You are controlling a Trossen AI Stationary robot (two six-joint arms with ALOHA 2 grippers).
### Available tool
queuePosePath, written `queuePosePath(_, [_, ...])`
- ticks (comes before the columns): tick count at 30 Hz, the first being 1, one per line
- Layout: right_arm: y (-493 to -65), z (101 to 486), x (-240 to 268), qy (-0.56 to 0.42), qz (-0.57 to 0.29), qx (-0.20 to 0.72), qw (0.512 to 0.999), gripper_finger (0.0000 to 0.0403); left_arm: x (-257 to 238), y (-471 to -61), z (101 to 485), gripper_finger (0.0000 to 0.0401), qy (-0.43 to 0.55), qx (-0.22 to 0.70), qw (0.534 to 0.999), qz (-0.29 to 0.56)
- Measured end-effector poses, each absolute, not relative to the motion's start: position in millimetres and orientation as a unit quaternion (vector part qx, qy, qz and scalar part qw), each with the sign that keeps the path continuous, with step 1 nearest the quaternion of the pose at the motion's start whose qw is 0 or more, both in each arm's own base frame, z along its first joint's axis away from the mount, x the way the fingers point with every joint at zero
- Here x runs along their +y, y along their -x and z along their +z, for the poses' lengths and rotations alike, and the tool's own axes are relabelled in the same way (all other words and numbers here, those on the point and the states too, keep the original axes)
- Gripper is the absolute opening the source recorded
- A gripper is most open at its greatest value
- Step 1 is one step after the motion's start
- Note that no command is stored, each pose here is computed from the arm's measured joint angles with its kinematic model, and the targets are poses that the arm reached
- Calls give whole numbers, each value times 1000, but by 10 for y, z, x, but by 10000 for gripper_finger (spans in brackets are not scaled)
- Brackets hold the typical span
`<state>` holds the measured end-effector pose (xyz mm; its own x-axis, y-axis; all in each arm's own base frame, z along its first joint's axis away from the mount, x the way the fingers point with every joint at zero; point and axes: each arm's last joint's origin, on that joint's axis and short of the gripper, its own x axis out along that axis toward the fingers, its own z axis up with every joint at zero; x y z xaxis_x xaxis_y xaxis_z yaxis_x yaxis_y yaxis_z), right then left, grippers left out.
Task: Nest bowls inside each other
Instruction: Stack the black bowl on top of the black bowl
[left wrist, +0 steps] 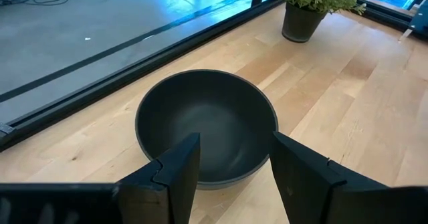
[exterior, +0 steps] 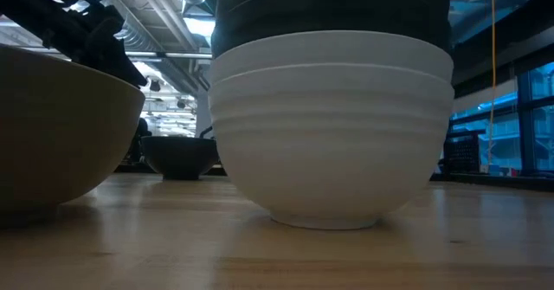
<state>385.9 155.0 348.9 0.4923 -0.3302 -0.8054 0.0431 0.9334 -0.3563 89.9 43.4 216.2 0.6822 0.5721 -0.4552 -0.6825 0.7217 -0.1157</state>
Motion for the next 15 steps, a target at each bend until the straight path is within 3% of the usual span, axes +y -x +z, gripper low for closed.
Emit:
queuePosePath(7, [-3605, 3665, 1246, 163, -201, 498, 828, 131, 434, -899, 2162, 174, 139, 198, 907, 346])
queuePosePath(15, [-3095, 3678, 933, 101, -253, 458, 846, 131, 435, -899, 2162, 174, 139, 198, 907, 346])
